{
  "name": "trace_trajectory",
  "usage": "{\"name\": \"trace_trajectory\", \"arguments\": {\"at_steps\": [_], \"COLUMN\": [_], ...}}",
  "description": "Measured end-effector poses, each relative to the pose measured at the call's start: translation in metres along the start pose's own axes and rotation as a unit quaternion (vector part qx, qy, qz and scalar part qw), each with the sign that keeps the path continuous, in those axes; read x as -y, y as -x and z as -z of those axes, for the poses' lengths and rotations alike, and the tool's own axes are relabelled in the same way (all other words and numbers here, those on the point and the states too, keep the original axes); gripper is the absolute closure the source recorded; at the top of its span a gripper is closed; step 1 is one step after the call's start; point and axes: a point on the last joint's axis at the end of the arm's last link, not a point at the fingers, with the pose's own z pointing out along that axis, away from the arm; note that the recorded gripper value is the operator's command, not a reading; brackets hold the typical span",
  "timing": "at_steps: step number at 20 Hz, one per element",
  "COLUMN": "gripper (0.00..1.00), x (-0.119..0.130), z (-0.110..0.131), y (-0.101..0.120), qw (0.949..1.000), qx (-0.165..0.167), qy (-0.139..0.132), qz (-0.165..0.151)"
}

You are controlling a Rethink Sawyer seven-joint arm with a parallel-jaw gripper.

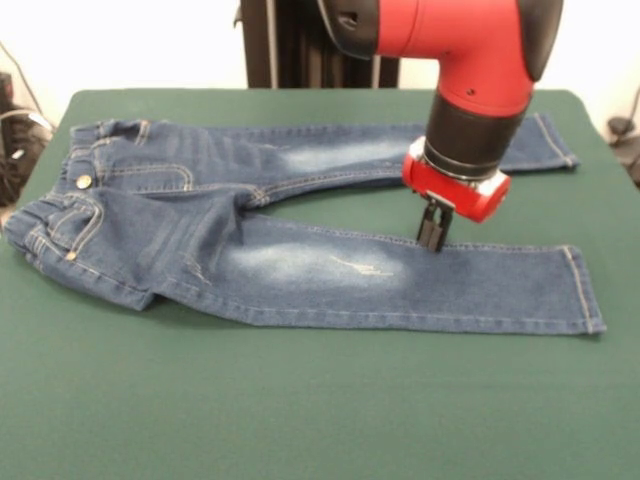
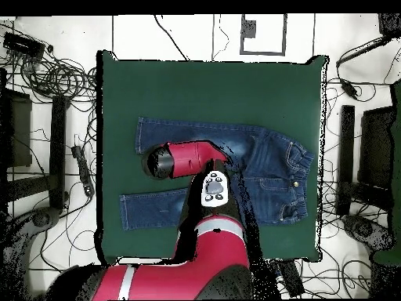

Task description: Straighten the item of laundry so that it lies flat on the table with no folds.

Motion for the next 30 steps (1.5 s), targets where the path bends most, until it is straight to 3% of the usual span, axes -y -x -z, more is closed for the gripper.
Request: {"name": "trace_trajectory", "arguments": {"at_steps": [13,30], "gripper": [1.00,1.00], "x": [-0.007,-0.027], "z": [0.009,0.060], "y": [-0.003,0.016], "qw": [1.0000,0.9990], "qx": [0.005,0.034], "qy": [0.005,0.028], "qz": [0.006,0.007]}}
